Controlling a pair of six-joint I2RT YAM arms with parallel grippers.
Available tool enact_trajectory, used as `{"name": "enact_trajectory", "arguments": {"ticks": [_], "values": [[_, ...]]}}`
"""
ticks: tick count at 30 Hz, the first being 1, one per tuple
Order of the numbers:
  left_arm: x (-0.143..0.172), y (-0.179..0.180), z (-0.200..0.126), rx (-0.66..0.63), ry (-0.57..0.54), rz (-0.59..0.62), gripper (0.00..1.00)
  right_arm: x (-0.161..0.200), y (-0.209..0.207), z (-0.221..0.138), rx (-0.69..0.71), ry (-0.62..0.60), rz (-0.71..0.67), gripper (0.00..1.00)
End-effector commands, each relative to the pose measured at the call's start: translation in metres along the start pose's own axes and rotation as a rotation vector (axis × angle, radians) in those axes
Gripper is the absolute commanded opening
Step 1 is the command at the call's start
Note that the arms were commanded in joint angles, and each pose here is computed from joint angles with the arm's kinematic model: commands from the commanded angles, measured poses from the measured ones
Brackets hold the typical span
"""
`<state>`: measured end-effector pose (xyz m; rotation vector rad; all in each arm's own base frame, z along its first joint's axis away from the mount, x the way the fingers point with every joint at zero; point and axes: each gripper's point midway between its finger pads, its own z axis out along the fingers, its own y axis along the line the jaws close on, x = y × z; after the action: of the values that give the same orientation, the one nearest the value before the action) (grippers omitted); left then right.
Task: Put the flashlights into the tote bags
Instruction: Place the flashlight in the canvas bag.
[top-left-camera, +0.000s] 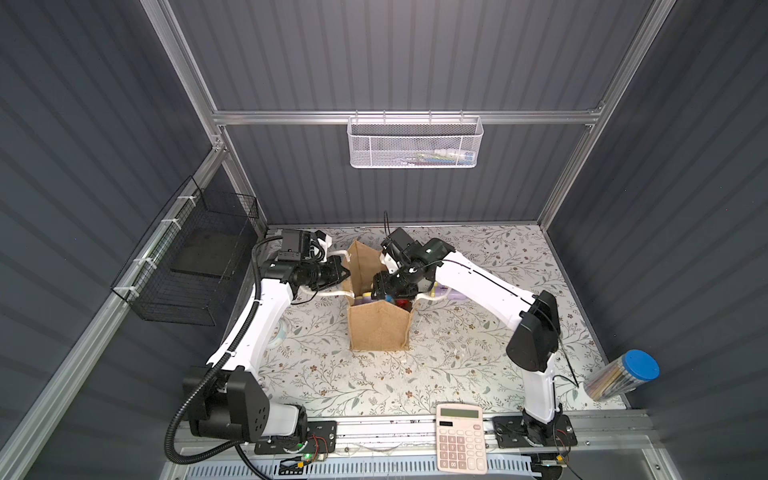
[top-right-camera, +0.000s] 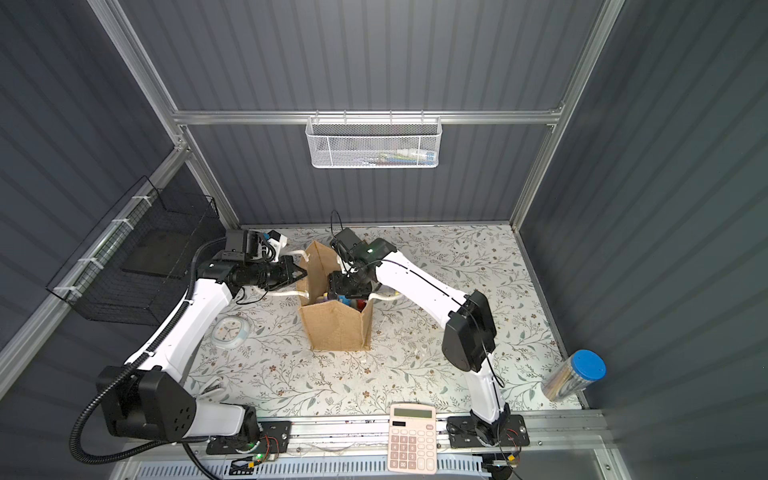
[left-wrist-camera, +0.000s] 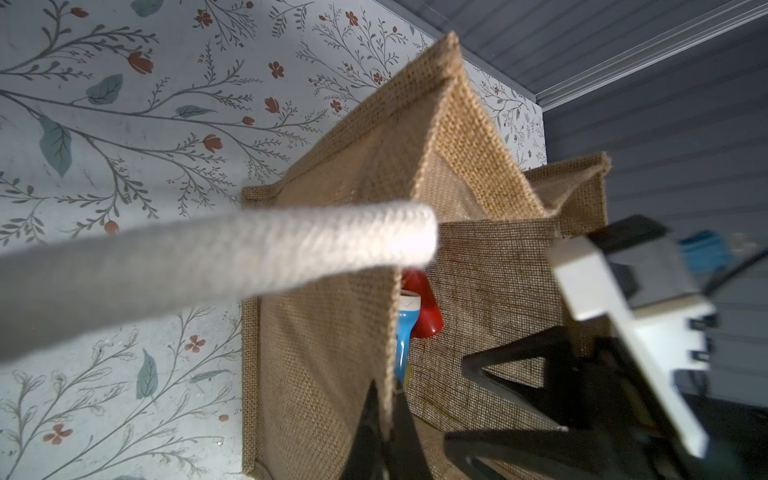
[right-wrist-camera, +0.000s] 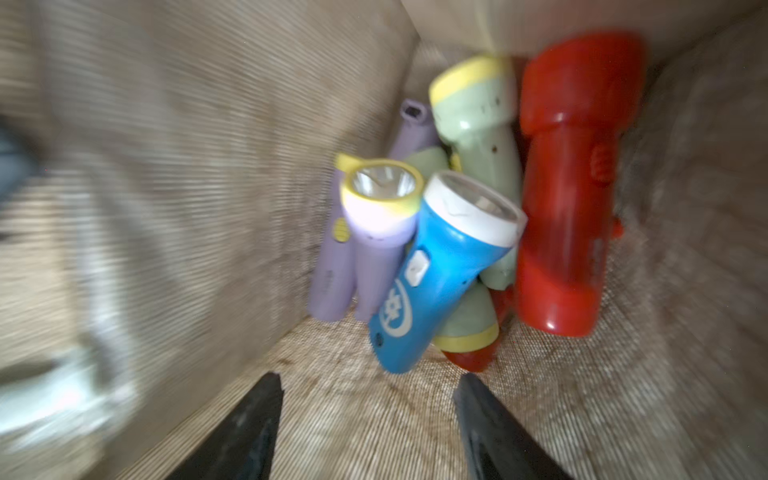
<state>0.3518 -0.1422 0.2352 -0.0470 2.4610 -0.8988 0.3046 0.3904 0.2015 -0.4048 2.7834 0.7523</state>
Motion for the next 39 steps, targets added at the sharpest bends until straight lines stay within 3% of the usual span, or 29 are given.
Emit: {"name": "enact_trajectory", "arguments": {"ticks": [1,5,8,13,18,21,26,39], "values": [[-0.008,-0.011,-0.012,0.029,-0.041,0.028,0.0,-0.017,0.008,-0.036,-0.018,-0.099,-0.059,0.7],[-0.01,-0.013,-0.014,0.03,-0.045,0.032,0.0,-0.035,-0.001,-0.079,-0.02,-0.228,-0.041,0.7],[-0.01,-0.013,-0.013,0.029,-0.043,0.033,0.0,-0.044,-0.013,-0.109,-0.057,-0.314,0.054,0.68],[-0.01,-0.012,-0.012,0.026,-0.04,0.03,0.0,-0.047,-0.045,-0.144,-0.137,-0.448,0.254,0.69],[-0.01,-0.011,-0.011,0.025,-0.04,0.027,0.0,-0.032,-0.122,-0.16,-0.08,-0.578,0.561,0.67],[-0.011,-0.011,-0.011,0.024,-0.04,0.026,0.0,-0.008,-0.173,-0.15,-0.017,-0.575,0.772,0.67],[-0.009,-0.008,-0.008,0.019,-0.031,0.02,0.0,0.021,-0.223,-0.12,0.031,-0.526,0.97,0.65],[-0.006,0.0,-0.002,-0.003,-0.016,0.017,0.0,0.023,-0.27,-0.055,0.059,-0.402,1.172,0.63]]}}
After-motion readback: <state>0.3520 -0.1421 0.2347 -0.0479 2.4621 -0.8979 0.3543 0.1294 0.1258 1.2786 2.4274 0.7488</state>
